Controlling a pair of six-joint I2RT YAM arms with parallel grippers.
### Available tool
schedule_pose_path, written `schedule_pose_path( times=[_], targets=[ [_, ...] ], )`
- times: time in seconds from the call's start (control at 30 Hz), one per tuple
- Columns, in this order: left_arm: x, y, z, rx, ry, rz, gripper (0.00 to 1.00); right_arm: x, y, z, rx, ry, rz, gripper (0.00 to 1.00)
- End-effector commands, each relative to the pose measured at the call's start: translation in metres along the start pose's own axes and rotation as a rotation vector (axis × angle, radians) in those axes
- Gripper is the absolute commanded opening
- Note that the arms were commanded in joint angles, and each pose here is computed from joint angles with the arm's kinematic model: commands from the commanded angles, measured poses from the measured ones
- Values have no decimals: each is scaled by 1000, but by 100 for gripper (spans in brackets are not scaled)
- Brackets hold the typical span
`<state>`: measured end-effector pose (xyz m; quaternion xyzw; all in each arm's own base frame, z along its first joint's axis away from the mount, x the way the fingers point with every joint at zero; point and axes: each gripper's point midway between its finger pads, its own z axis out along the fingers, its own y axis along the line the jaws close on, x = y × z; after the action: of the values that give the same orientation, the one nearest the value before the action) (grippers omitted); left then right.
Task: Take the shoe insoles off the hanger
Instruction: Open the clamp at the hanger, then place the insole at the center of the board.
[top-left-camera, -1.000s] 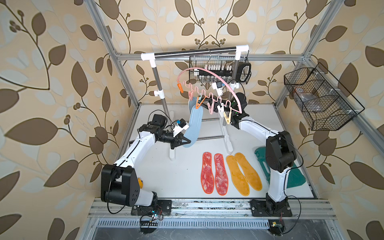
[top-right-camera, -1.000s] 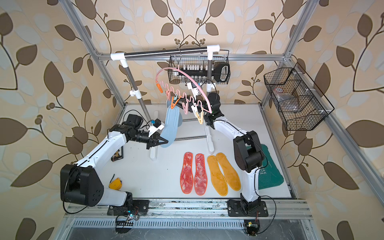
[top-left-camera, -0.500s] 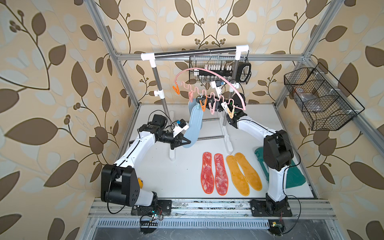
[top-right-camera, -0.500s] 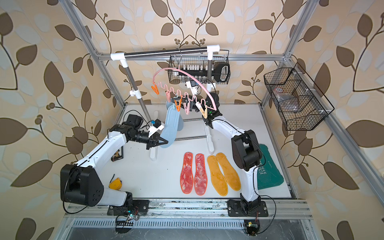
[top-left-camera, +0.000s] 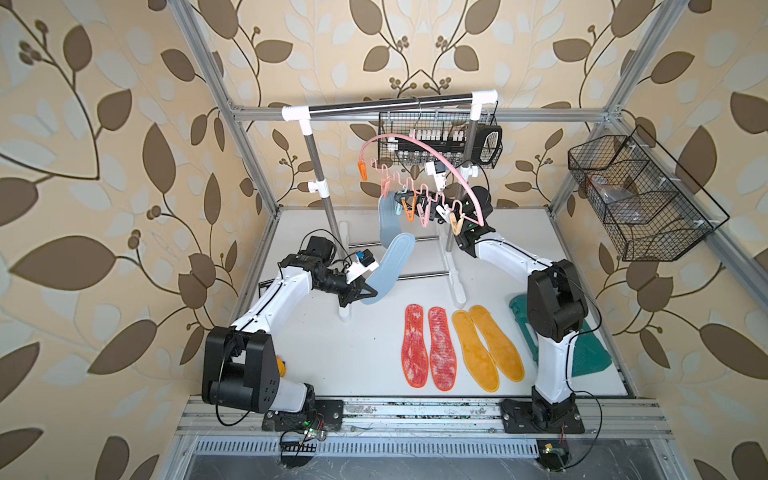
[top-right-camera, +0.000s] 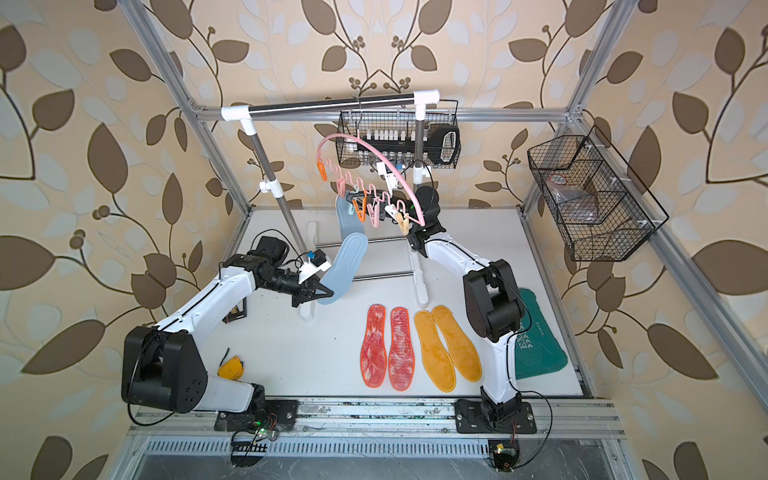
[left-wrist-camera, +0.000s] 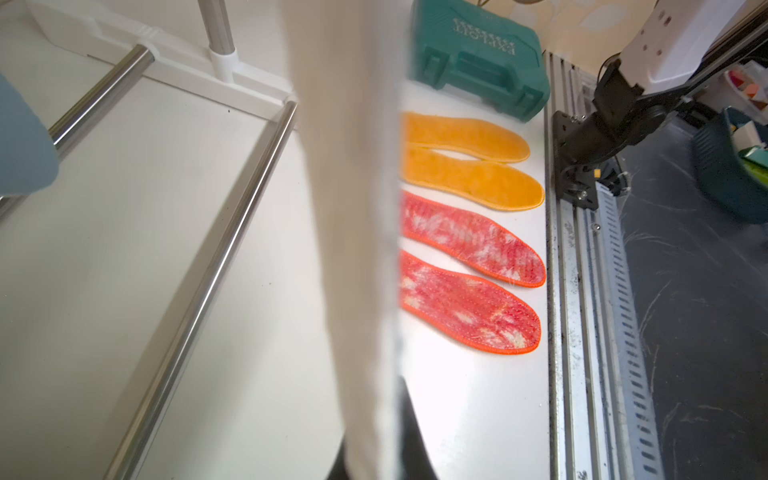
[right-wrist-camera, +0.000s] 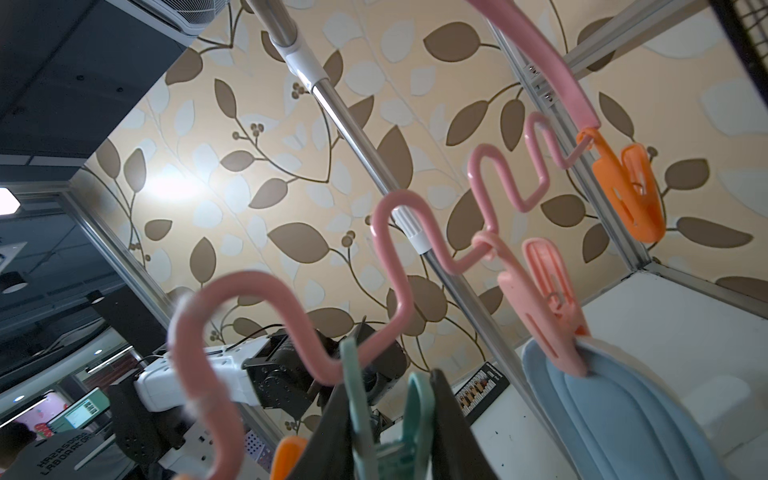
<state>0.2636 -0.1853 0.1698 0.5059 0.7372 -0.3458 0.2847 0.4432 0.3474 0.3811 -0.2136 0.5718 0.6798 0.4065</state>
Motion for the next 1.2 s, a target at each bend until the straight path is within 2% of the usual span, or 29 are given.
schedule_pose_path(
  times=[0.0, 0.17, 0.47, 0.63, 1.17],
  targets=[
    [11, -1, -4, -36, 41, 37, 0, 3, -5, -3, 41, -8, 19, 37],
    [29, -1, -3, -74, 95, 51, 0, 13, -18, -7, 79, -3, 30, 45],
    [67, -10, -3, -145, 185, 75, 0, 34, -47, -18, 136, 17, 79, 49],
    [84, -17, -1, -156, 211, 65, 0, 56, -72, -31, 239, 39, 102, 51],
    [107, -25, 1, -193, 228, 45, 0, 108, -107, -78, 487, 73, 172, 52]
  ],
)
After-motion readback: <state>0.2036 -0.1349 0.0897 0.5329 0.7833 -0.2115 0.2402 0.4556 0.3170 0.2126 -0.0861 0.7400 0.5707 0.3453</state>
